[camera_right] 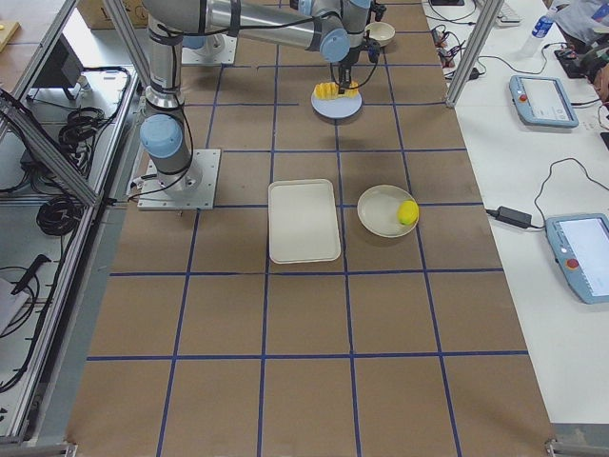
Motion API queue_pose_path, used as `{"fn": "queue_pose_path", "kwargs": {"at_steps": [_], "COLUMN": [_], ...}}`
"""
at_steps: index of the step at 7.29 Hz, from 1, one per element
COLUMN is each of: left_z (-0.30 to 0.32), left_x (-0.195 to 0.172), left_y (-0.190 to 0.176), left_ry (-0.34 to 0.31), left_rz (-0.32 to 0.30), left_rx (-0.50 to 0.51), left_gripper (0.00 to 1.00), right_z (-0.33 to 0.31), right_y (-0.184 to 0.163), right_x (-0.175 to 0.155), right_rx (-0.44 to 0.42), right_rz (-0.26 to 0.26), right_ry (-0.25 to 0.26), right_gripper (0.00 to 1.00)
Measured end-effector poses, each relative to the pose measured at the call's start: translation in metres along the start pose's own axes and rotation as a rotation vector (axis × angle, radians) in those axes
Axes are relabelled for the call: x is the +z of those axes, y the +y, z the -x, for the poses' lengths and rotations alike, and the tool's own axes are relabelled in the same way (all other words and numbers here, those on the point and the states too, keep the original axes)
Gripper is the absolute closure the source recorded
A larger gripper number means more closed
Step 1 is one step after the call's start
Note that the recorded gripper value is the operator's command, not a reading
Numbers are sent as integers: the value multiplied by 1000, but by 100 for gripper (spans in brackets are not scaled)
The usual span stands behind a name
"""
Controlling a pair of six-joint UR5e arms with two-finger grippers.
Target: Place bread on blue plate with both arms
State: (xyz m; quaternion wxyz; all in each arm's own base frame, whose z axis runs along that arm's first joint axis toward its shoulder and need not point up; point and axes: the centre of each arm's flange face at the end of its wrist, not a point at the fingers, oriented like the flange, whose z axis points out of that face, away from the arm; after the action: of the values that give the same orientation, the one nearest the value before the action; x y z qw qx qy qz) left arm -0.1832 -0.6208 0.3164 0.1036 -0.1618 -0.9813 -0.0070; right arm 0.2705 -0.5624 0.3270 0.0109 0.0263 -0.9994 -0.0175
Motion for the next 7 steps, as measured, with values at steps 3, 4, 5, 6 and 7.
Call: {"fn": "queue_pose_path", "kwargs": {"at_steps": [3, 4, 5, 6, 7], "left_z": [-19, -26, -31, -36, -38], "left_x": [-104, -129, -147, -161, -169], "left_y": [67, 87, 102, 110, 114], "left_ry": [-163, -208, -232, -241, -239], "left_rz": [45, 41, 33, 30, 31], "left_rx": [-38, -78, -104, -127, -148], "left_gripper": [0, 0, 0, 0, 0], "right_z": [66, 80, 90, 98, 104], "right_y": [-3, -2, 2, 4, 5], "right_x": [59, 77, 90, 98, 101], "right_rx": [-53, -67, -80, -90, -96], "right_rz": [-4, 11, 27, 37, 41], "right_ry": [-3, -4, -2, -2, -4], "right_gripper": [95, 95, 95, 95, 94]}}
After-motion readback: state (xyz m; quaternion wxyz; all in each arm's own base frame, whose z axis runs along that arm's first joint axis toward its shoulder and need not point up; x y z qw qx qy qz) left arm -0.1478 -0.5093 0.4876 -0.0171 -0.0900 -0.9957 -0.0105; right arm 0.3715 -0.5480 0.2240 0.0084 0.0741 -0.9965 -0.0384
